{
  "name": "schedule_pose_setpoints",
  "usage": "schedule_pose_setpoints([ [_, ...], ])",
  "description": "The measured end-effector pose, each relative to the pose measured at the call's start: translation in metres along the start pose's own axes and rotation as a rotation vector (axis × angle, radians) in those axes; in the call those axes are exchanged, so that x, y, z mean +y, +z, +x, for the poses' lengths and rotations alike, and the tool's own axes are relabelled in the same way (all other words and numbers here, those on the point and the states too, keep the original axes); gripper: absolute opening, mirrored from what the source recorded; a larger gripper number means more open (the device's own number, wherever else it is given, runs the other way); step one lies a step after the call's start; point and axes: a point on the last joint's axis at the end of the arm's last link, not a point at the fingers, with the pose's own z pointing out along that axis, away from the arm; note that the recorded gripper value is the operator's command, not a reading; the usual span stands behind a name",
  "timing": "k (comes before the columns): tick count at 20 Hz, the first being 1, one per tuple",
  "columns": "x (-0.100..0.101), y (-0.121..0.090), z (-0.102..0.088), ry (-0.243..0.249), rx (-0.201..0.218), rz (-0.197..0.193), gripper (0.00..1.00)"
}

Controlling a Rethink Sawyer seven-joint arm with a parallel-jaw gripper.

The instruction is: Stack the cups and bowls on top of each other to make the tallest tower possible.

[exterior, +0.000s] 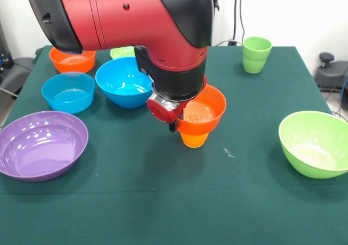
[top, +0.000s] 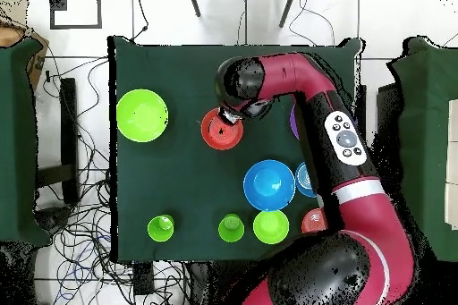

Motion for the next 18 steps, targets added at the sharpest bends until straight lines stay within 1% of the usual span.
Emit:
schedule_pose_setpoints([
  [6,0.007,0.0,0.007,-0.01,0.021,-0.001,0.0],
  [18,0.014,-0.002,0.009,-0.021,0.033,-0.002,0.0],
])
